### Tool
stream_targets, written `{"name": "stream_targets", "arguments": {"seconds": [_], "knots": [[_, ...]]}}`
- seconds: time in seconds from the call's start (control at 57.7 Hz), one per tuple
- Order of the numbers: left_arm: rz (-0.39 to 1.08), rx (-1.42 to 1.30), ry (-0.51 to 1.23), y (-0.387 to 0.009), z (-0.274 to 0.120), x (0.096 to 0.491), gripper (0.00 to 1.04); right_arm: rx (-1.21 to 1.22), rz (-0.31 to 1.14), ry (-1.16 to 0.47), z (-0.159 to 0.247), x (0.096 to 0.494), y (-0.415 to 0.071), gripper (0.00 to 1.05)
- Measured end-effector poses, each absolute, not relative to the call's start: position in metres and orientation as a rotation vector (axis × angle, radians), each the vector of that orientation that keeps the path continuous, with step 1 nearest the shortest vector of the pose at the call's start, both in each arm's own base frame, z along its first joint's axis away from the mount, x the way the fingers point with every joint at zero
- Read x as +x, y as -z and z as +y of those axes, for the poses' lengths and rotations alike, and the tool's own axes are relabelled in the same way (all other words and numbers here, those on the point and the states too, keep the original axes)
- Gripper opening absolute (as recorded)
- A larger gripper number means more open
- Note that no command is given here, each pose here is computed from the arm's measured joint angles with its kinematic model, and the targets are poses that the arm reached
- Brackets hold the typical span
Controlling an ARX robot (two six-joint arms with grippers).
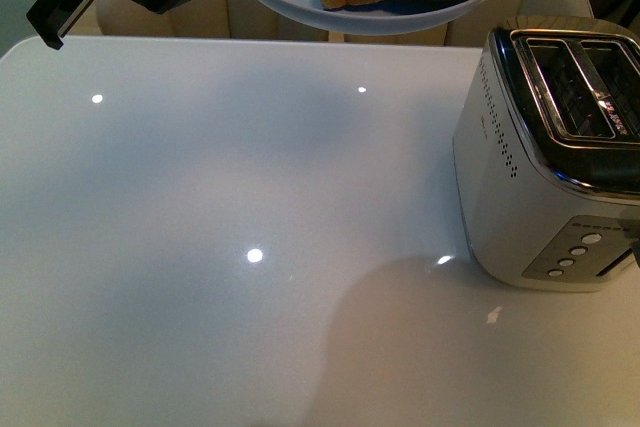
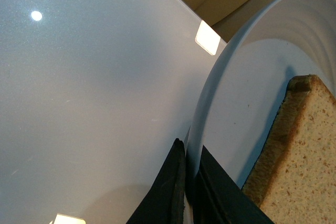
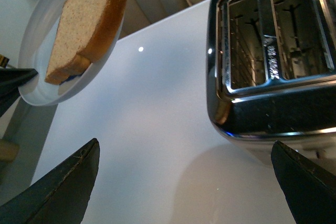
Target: Left arm holds plate, right arm toasts bread
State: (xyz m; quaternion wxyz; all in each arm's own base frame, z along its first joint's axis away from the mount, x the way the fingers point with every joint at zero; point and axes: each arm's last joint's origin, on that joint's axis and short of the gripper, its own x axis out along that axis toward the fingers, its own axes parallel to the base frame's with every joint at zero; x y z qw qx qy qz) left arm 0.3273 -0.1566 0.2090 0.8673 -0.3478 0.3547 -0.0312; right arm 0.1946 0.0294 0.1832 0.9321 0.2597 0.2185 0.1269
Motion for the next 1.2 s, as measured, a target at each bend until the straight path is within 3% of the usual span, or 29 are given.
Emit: {"name": "stream_targets", "arguments": {"seconds": [0.416,0.78,0.919,1.197], "knots": [[0.742,-0.728,0.065,-0.209,-0.157,0.327,0.03,0.573,0.426,-0.313,0.069,0.277,-0.199,0.96],[0.742,-0.728,0.065,-0.209,-0.157,0.327,0.03,0.59,0.436,-0.337,0.089,0.298,-0.202,0.95],[0.742,-0.728,0.065,-0.209,-0.157,0.327,0.03,0.598,0.442,-0.34,0.092,0.3,-0.202,0.81],[0.742,-0.728,0.065,-0.209,-0.157,0.327,0.03,0.611,0.446,-0.333,0.094,0.301,-0.204,0.35]]}}
